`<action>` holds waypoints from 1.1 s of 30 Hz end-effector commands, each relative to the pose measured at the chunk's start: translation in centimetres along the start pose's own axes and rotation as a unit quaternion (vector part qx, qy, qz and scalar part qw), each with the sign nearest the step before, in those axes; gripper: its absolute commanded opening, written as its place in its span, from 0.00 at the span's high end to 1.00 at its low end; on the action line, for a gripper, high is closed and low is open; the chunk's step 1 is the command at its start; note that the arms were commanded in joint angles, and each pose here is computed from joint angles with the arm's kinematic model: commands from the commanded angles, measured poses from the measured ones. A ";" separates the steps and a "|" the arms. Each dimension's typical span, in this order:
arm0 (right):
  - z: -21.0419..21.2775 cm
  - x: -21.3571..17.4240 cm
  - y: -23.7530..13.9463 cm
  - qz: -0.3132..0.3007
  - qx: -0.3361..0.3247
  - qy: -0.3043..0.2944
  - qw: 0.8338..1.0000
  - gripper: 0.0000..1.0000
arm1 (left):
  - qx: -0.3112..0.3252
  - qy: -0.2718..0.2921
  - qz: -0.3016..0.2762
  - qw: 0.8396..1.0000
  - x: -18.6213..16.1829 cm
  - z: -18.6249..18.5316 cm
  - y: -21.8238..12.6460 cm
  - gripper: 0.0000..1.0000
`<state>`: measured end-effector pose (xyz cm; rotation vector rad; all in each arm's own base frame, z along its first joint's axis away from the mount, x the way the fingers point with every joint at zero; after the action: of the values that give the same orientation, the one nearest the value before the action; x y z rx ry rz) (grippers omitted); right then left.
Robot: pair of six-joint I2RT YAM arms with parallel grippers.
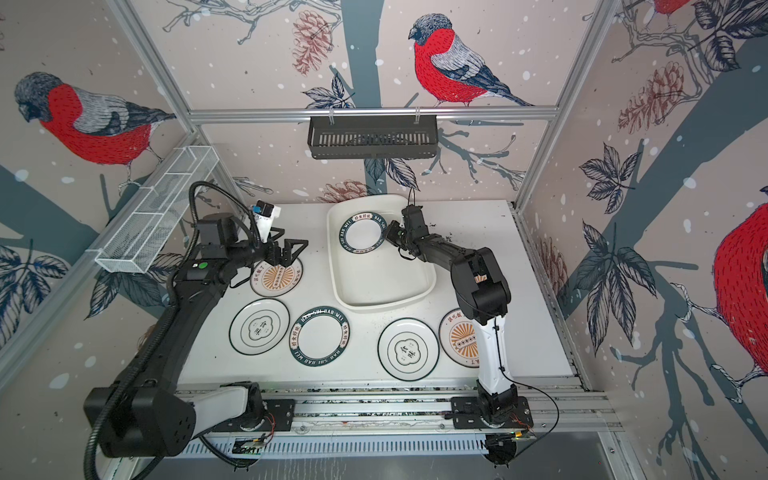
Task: Place the plates into the plastic bin on the countertop
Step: 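Lift the plate with the right gripper and carry it into the bin, then lower the plate into the bin, open the right gripper and withdraw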
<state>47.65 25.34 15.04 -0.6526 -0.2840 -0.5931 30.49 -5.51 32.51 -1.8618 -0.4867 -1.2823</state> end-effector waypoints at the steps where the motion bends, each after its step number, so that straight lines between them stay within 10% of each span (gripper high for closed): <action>1: 0.6 0.8 0.7 -0.021 0.010 0.001 1.000 0.98 | -0.007 0.007 -0.007 1.000 0.2 -0.2 -0.1 0.02; 33: -3.2 0.3 6.2 0.000 -0.020 0.018 1.000 0.93 | -0.015 -0.001 -0.005 1.000 -0.1 -0.1 0.3 0.02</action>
<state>51.55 27.08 9.75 -0.6810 -0.2325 -0.6016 30.48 -5.57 31.90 -1.8804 -0.4756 -1.2657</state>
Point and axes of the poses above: each gripper's point midway between its finger pads, its own y axis out along the fingers, its own z axis along the line the jaws close on, x = y × z, the point moved 8 cm from there along -y, back along the fingers
